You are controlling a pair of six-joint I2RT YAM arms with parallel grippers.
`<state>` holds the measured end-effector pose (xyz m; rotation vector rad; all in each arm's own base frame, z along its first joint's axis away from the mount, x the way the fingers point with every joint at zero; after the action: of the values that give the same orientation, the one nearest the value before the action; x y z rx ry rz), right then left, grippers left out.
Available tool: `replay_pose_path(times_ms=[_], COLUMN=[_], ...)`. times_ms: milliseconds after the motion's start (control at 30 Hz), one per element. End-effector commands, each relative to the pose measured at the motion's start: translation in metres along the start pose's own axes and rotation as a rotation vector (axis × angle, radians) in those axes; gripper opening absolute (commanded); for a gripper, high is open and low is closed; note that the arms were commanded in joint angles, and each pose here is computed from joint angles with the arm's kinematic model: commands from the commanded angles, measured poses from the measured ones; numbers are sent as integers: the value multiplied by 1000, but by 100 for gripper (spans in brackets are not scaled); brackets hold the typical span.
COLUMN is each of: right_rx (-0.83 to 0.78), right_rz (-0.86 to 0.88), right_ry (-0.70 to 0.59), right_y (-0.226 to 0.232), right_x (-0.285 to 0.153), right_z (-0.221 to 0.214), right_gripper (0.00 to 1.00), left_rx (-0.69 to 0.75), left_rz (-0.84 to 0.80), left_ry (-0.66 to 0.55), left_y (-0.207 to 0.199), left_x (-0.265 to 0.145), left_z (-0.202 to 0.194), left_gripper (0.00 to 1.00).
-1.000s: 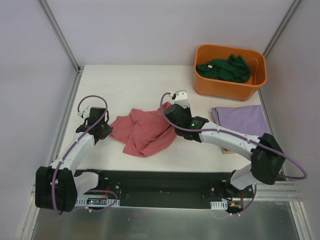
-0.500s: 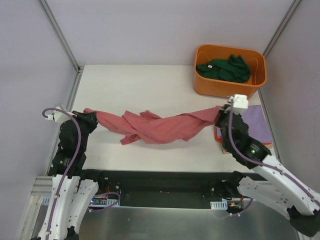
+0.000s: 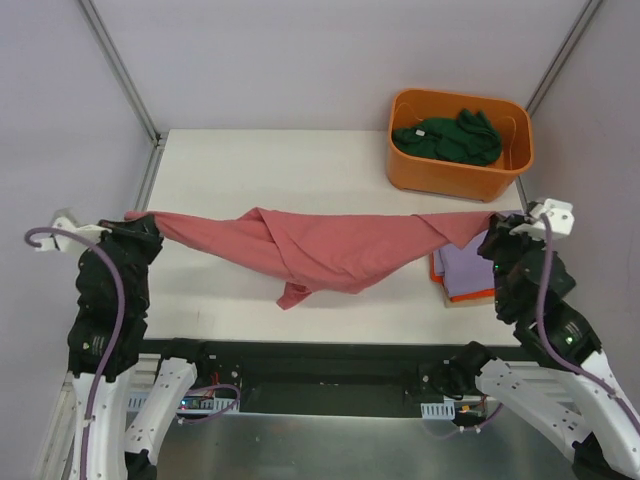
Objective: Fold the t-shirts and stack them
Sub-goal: Flatten out the tshirt
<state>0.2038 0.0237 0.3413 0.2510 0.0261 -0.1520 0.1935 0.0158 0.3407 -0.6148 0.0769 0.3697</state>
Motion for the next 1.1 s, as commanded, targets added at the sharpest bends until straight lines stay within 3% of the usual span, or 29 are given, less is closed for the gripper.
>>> replay_pose_path(times_ms=[0, 133, 267, 400, 567, 600, 700, 767, 933, 1067], right_rx=[99, 122, 33, -151, -205, -200, -254, -289, -479, -428], right_rz=[-57, 19, -25, -115, -78, -96, -131, -107, 89, 492], right_ry=[-140, -136, -42, 142, 542, 580, 659, 681, 620, 778], right_y=[-26, -21, -11, 9, 34, 36, 41, 47, 92, 163], right_x=[-25, -33, -16, 26, 83, 91, 104, 104, 71, -3], right_z=[66, 74, 47, -24, -148, -163, -184, -188, -187, -239], right_gripper=[0, 0, 1, 1, 3, 8, 51, 71, 85, 86], left_rx=[-36, -12, 16, 70, 195, 225, 279, 294, 286, 268], left_rz=[20, -7, 21, 134, 328, 368, 462, 505, 515, 437], left_ry=[-186, -204, -140, 31, 320, 369, 468, 488, 488, 497], left_y=[-3, -9, -6, 13, 55, 65, 89, 101, 116, 111], left_x=[-34, -44, -26, 20, 71, 76, 82, 83, 79, 76], left_z=[65, 77, 56, -8, -107, -123, -156, -168, -183, -190], left_gripper=[0, 0, 0, 0, 0, 0, 0, 0, 0, 0])
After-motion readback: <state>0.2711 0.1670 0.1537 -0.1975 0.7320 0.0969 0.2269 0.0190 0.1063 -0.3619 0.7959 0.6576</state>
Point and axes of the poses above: each gripper's point midway between its finger pads, its own x axis out along the fingers, its own y axis along the line the jaws close on, z = x × y, the point moved 2 cm from there along -x, back along the fingers, and after that the axes turned 9 degrees about x, right-handed, at the moved point
